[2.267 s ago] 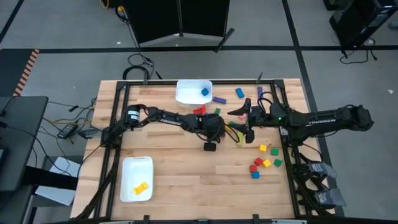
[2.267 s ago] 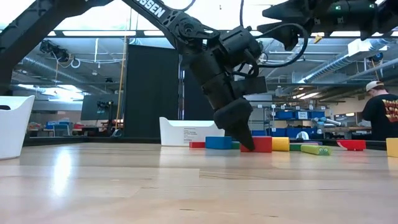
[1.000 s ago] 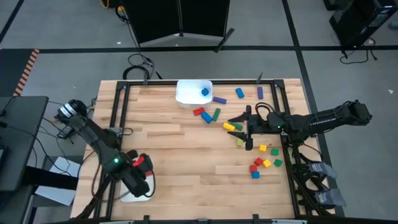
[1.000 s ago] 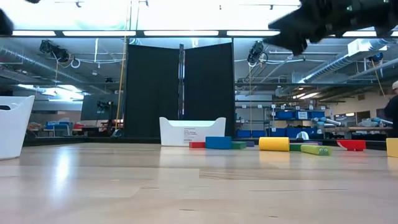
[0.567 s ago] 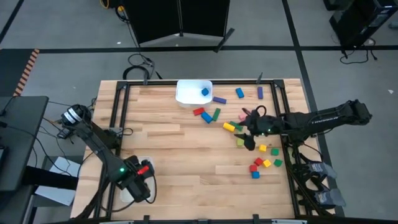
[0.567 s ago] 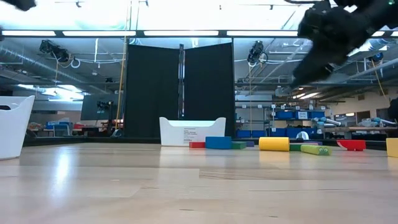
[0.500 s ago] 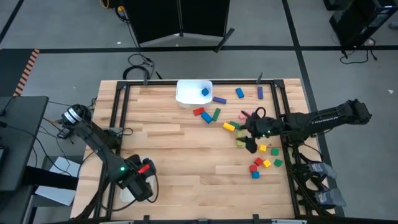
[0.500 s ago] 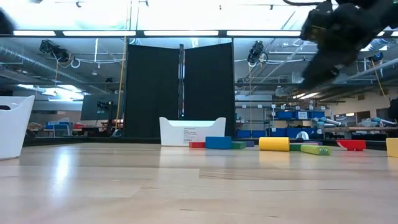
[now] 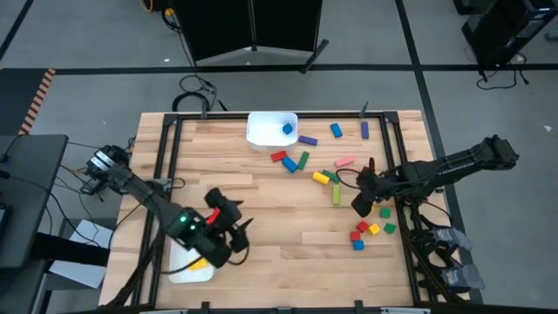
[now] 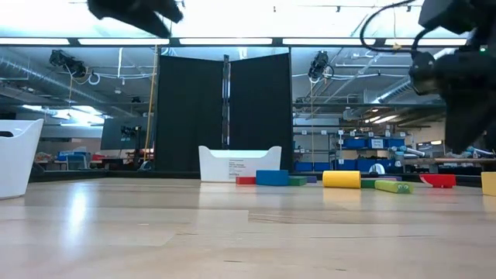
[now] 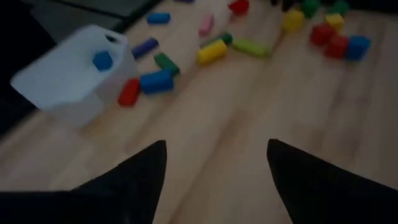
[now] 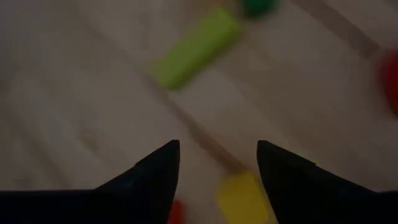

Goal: Sort blocks by size
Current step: Put the yellow cube block into the top white bin, then put the blue rectangular block into the bottom white bin

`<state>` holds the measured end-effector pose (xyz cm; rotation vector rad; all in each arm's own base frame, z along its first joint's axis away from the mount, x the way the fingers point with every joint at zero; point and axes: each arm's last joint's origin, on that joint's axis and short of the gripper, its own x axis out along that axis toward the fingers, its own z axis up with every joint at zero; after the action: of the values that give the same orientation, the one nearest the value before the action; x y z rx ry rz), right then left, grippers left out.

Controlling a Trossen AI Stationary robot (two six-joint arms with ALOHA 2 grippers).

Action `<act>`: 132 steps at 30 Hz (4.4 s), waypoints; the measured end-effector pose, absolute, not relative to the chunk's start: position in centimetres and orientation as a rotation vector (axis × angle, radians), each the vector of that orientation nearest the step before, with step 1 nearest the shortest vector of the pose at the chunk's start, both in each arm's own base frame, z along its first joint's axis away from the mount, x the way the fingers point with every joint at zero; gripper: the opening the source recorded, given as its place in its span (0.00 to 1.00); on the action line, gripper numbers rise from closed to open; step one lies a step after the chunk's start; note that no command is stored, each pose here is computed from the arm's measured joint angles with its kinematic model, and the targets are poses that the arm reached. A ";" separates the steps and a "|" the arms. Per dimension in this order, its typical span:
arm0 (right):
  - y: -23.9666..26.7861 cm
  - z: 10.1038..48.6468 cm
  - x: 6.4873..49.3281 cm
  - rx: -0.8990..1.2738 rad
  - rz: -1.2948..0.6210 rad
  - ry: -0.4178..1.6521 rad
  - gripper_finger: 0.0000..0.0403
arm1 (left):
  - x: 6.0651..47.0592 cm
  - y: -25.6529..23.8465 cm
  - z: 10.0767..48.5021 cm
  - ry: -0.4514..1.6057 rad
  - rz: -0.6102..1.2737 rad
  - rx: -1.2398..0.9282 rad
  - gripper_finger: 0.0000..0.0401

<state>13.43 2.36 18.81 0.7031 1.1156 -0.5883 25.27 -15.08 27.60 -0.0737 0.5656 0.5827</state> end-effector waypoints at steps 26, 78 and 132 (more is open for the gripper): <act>4.4 18.2 12.7 0.384 -0.355 1.280 0.64 | 26.9 -12.1 23.2 0.518 0.644 -0.093 0.71; -12.8 24.5 33.2 -0.002 -0.556 0.524 0.36 | 28.2 -10.4 22.6 0.477 0.648 -0.121 0.71; -3.0 22.0 19.6 0.122 -0.099 0.110 0.56 | 45.8 8.0 19.2 1.276 -0.022 0.618 0.71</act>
<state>19.61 -2.98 21.99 0.1225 0.1097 -0.0993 45.81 8.03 19.15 0.6179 1.2765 -0.0215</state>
